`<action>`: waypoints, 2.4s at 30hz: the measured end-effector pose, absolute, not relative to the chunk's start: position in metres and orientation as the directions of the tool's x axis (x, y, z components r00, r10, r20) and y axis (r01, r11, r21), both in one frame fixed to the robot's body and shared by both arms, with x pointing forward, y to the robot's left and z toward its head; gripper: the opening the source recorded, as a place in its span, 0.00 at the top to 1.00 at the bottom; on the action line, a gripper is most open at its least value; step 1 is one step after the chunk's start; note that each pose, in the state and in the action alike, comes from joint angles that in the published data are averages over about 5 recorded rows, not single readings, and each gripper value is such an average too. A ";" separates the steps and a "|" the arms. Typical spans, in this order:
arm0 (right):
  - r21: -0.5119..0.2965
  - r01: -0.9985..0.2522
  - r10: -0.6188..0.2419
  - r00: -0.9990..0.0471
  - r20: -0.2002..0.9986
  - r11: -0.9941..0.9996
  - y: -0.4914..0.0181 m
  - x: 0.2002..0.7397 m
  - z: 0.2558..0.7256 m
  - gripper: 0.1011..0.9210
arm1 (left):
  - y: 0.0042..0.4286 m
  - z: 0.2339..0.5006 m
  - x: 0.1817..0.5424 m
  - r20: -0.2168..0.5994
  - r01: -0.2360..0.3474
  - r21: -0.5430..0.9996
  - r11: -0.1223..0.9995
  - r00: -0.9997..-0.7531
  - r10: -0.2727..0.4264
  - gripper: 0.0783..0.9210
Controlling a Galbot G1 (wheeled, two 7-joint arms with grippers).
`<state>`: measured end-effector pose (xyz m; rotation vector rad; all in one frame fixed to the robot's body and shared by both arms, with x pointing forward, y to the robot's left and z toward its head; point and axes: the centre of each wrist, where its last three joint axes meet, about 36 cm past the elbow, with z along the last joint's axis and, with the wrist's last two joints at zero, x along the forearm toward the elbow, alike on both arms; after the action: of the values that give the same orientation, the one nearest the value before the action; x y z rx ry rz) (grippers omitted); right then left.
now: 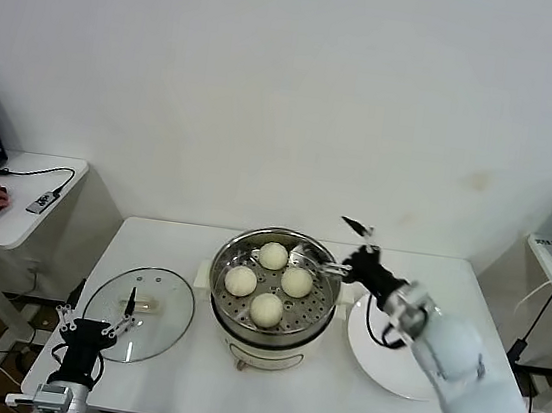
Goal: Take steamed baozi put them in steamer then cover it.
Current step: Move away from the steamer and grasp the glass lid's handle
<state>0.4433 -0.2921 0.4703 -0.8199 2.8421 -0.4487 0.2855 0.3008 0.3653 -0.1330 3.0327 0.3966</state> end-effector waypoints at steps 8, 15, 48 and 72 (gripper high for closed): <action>-0.218 -0.195 -0.217 -0.973 -0.082 0.956 -0.345 0.353 0.428 0.12 | 0.317 0.344 0.280 -0.101 -0.099 0.463 0.881 -0.993 -0.059 0.12; -0.211 0.070 0.055 -0.995 -0.078 0.975 -0.383 0.302 0.415 0.12 | 0.356 0.323 0.270 -0.024 -0.006 0.766 0.642 -1.000 0.019 0.12; -0.279 0.403 0.398 -0.914 -0.077 0.871 -0.403 0.223 0.388 0.12 | 0.412 0.277 0.376 0.139 0.131 0.990 -0.061 -0.974 0.176 0.12; -0.315 0.379 0.390 -0.920 -0.033 0.870 -0.398 0.217 0.368 0.12 | 0.414 0.267 0.413 0.138 0.128 0.989 -0.075 -0.978 0.159 0.12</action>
<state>0.2167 -0.3984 0.3682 0.6313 3.0687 -0.5064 0.4126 0.4135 0.2673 0.3290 2.1222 2.2632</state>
